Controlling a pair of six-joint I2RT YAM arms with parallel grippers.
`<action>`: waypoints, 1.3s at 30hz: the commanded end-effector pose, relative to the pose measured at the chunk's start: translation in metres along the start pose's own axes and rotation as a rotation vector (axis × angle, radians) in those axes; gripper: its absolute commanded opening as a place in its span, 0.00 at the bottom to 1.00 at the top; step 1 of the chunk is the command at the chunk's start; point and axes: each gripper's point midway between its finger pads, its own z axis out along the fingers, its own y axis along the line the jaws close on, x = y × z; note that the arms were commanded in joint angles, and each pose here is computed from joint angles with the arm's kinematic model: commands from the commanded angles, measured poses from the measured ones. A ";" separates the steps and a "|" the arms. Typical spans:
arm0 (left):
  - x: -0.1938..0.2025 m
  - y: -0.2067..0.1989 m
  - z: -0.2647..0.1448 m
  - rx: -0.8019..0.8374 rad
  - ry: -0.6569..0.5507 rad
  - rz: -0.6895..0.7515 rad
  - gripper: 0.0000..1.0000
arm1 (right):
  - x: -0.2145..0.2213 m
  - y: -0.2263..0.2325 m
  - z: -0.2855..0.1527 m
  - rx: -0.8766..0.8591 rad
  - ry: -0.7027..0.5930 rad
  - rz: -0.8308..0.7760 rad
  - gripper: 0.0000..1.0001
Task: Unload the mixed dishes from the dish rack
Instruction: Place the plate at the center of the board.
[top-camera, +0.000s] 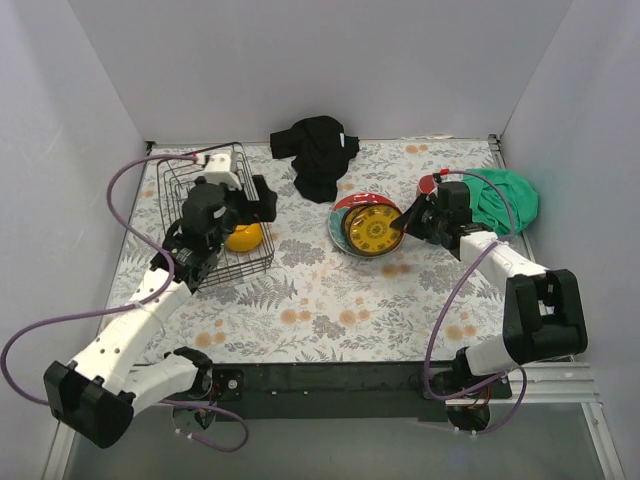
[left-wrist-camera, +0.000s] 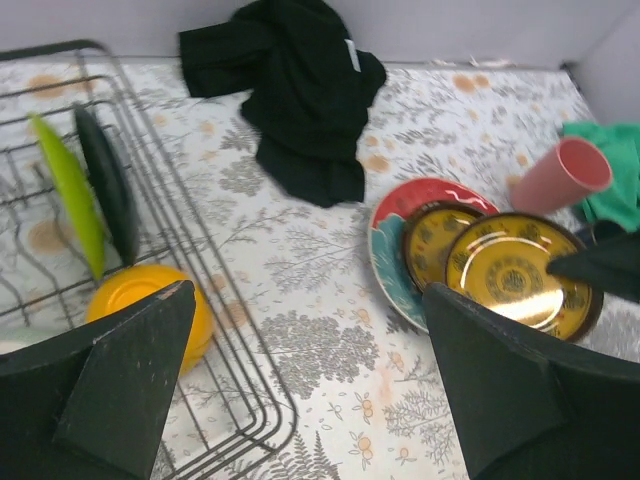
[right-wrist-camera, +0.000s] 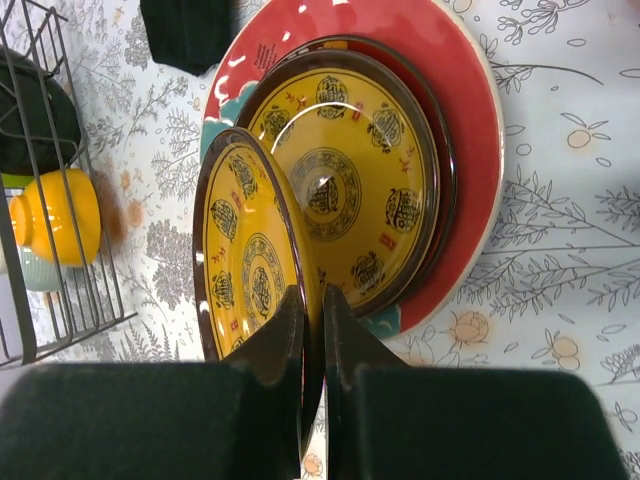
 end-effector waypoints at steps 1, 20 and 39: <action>0.004 0.046 -0.009 -0.070 -0.006 -0.226 0.98 | -0.035 0.017 0.011 -0.050 -0.092 0.009 0.01; 0.015 0.105 -0.021 -0.278 -0.074 -0.228 0.98 | -0.012 -0.017 0.052 0.044 0.033 0.032 0.54; 0.033 0.107 -0.009 -0.276 -0.003 -0.218 0.98 | -0.013 -0.016 0.038 0.282 0.106 -0.262 0.79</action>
